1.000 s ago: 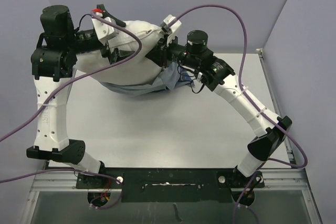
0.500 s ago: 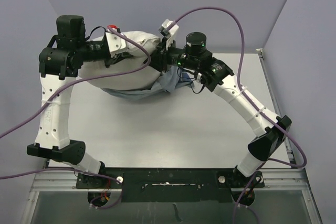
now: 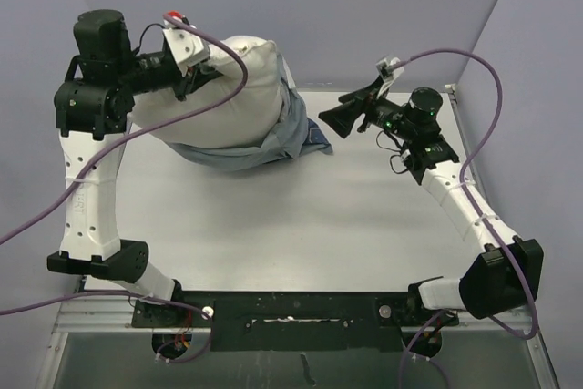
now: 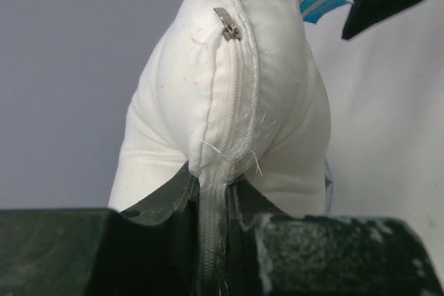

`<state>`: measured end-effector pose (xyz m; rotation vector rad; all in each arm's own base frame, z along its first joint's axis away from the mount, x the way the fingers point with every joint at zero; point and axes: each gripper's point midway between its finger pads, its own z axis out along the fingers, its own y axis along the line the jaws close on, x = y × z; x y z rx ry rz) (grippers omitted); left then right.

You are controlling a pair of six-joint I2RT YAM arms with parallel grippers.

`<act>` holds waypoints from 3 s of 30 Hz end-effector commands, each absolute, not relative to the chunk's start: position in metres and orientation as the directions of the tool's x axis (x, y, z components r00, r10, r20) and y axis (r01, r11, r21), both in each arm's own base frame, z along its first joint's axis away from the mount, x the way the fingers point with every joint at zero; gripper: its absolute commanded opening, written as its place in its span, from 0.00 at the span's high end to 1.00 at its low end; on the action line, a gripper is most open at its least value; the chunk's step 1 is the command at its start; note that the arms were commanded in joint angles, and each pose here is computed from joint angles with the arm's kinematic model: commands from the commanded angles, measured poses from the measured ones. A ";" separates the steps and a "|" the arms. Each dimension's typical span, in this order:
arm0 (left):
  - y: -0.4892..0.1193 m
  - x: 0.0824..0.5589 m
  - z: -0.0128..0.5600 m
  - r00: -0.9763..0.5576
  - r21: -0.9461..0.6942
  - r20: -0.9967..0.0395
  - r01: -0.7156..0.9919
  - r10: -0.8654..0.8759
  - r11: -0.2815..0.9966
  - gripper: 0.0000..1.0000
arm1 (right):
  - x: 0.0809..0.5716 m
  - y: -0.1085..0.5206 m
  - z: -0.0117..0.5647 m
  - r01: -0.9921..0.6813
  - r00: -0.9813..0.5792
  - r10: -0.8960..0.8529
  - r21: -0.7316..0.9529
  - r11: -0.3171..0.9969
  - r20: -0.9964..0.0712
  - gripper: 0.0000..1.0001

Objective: Remove the pillowcase from the pillow

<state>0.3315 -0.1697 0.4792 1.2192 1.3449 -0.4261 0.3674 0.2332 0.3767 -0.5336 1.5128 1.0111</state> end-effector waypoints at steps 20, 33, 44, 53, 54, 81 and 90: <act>-0.172 0.292 0.607 0.578 0.608 -0.787 0.663 0.217 0.438 1.00 | 0.338 0.319 0.230 -0.880 0.056 -0.238 -0.161 0.446 -0.970 0.02; -0.177 0.246 0.630 0.628 0.623 -0.766 0.676 0.135 0.393 1.00 | 0.395 0.289 0.199 -0.691 -0.053 -0.247 -0.143 0.709 -0.968 0.95; -0.169 0.213 0.669 0.706 0.662 -0.703 0.610 0.080 0.437 1.00 | 0.401 0.233 0.152 -0.549 -0.210 -0.141 -0.003 0.836 -0.967 1.00; -0.149 0.217 0.704 0.791 0.713 -0.599 0.456 0.125 0.533 1.00 | 0.389 0.171 0.079 -0.381 -0.391 -0.118 0.044 0.923 -0.913 1.00; -0.145 0.220 0.709 0.800 0.713 -0.586 0.431 0.132 0.553 1.00 | 0.387 0.167 0.074 -0.369 -0.407 -0.116 0.047 0.928 -0.906 1.00; -0.123 0.247 0.730 0.802 0.600 -0.593 0.379 0.073 0.705 1.00 | 0.343 0.214 0.147 -0.699 -0.160 -0.116 0.030 0.714 -0.980 0.02; -0.125 0.218 0.745 0.843 0.645 -0.531 0.342 0.080 0.683 1.00 | 0.360 0.249 0.130 -0.753 -0.132 -0.255 -0.071 0.655 -0.958 0.02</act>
